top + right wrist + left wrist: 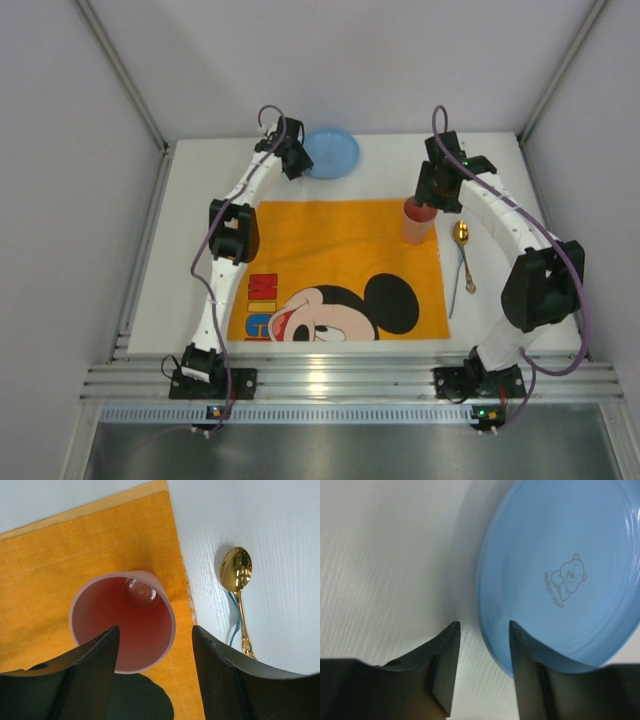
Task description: Set the dinner table for one person
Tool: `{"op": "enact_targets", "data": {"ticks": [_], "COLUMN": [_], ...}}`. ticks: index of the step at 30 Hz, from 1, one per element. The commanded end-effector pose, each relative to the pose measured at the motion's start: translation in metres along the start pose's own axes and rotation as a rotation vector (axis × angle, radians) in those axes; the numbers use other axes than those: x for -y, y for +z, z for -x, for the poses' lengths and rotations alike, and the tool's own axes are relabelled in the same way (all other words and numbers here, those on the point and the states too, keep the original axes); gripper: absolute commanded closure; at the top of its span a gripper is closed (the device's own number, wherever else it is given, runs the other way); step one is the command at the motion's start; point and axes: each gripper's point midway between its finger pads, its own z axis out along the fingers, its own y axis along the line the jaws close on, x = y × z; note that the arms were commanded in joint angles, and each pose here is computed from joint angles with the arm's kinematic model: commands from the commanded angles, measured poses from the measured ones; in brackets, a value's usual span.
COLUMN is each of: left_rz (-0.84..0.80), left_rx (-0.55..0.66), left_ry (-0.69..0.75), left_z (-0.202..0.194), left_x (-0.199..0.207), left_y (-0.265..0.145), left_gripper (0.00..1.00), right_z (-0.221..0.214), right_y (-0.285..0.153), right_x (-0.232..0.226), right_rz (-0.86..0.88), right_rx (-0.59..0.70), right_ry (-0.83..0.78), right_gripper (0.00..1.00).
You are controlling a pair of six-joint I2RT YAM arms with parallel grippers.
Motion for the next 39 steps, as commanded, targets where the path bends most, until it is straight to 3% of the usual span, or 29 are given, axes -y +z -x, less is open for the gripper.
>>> {"op": "enact_targets", "data": {"ticks": [1, 2, 4, 5, 14, 18, 22, 25, 28, 33, 36, 37, 39], "left_rz": [0.018, 0.011, -0.017, -0.023, -0.112, -0.234, -0.305, -0.344, -0.356, -0.347, -0.308, -0.275, -0.315], "left_rx": [-0.054, -0.063, -0.062, -0.057, -0.046, 0.010, 0.032, 0.037, 0.014, -0.005, -0.065, -0.144, -0.162], "left_ry": [0.029, 0.022, 0.013, 0.002, -0.076, -0.021, 0.037, 0.065, 0.105, 0.177, 0.210, 0.203, 0.209], "left_z": [-0.022, -0.024, -0.022, -0.018, 0.027, 0.059, 0.067, 0.065, 0.052, 0.030, -0.010, -0.043, -0.064], "left_x": [-0.013, -0.013, -0.007, -0.006, -0.010, 0.023, 0.040, 0.044, 0.039, 0.028, -0.001, -0.023, -0.030], "left_y": [0.019, 0.020, 0.019, 0.018, -0.017, -0.062, -0.109, -0.144, -0.174, -0.236, -0.257, -0.250, -0.271], "left_gripper": [0.57, 0.74, 0.97, 1.00, 1.00, 1.00, 1.00, 1.00, 1.00, 1.00, 1.00, 1.00, 1.00], "right_z": [0.007, 0.007, 0.006, 0.006, 0.004, 0.007, 0.020, 0.019, 0.008, -0.009, -0.026, -0.032, -0.054], "right_y": [-0.016, -0.016, -0.017, -0.017, -0.018, -0.022, -0.034, -0.028, -0.016, -0.017, -0.020, -0.019, -0.019], "right_x": [0.008, 0.010, 0.010, 0.011, 0.011, 0.014, 0.024, 0.036, 0.063, 0.086, 0.094, 0.093, 0.087], "right_rz": [-0.005, -0.007, -0.009, -0.010, -0.001, -0.007, 0.021, 0.049, 0.015, 0.002, -0.003, 0.004, 0.045], "right_rx": [0.038, 0.039, 0.036, 0.034, 0.041, 0.067, 0.141, 0.114, 0.045, 0.044, 0.018, 0.003, -0.039], "right_ry": [-0.003, -0.003, -0.009, -0.007, -0.010, 0.010, 0.082, 0.134, 0.188, 0.230, 0.260, 0.264, 0.283], "right_gripper": [0.40, 0.40, 0.40, 0.41, 0.41, 0.38, 0.30, 0.27, 0.26, 0.23, 0.20, 0.20, 0.20]}}
